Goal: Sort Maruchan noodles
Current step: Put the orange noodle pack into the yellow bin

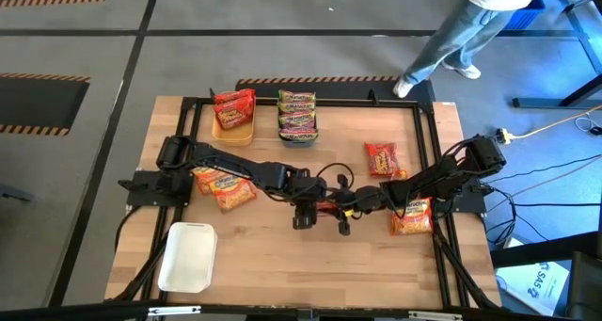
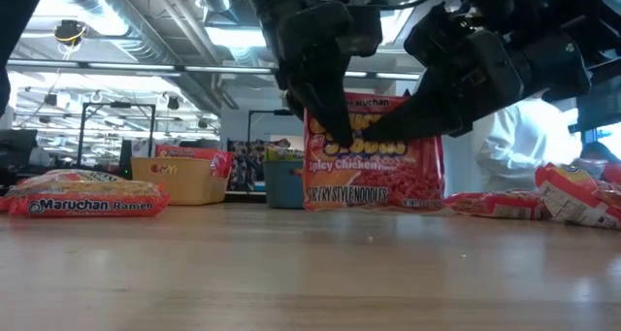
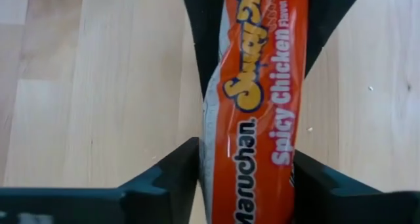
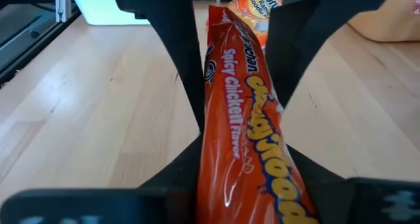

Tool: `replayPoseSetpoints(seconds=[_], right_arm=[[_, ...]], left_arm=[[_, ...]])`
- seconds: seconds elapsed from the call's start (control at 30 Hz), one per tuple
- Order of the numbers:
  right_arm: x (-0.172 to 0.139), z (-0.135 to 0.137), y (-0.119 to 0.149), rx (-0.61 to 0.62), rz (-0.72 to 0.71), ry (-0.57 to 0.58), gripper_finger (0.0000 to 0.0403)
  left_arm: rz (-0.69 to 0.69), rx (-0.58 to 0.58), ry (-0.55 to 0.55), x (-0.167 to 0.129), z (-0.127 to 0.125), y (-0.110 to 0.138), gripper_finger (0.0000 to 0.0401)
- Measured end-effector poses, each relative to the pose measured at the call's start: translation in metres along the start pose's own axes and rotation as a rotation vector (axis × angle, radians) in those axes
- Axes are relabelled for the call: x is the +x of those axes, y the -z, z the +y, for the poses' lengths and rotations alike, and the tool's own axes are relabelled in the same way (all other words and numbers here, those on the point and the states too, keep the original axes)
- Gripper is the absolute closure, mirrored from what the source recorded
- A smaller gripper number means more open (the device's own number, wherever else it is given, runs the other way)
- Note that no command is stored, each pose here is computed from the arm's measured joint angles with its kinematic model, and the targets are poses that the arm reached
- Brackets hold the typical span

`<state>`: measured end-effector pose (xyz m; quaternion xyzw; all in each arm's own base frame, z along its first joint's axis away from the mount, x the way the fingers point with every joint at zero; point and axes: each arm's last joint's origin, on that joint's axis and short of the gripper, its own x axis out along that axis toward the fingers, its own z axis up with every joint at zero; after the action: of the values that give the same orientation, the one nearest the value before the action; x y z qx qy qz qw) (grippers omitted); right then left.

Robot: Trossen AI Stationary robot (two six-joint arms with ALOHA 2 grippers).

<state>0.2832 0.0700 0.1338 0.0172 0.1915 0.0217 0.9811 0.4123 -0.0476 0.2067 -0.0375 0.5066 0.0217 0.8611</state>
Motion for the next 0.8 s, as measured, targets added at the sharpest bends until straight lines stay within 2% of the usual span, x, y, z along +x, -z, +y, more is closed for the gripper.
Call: replayPoseSetpoints(seconds=[0.1, 0.23, 0.43, 0.57, 0.8], right_arm=[[0.000, 0.000, -0.001, 0.004, -0.009, 0.004, 0.0285], [0.000, 0.000, -0.002, 0.022, -0.021, -0.008, 0.0241], [-0.005, 0.001, -0.001, 0.060, 0.061, -0.042, 0.0172], [-0.022, -0.001, -0.013, 0.060, 0.131, -0.044, 0.0154], [-0.054, -0.005, -0.028, 0.076, 0.187, -0.022, 0.0151]], left_arm=[[0.000, 0.011, 0.001, 0.000, 0.000, 0.000, 0.0252], [0.008, 0.018, 0.001, 0.000, 0.000, 0.001, 0.0266], [0.043, 0.025, 0.011, -0.004, -0.003, 0.005, 0.0269], [0.089, 0.019, -0.055, -0.026, -0.002, 0.011, 0.0270], [0.132, -0.023, -0.216, -0.079, 0.006, 0.024, 0.0270]])
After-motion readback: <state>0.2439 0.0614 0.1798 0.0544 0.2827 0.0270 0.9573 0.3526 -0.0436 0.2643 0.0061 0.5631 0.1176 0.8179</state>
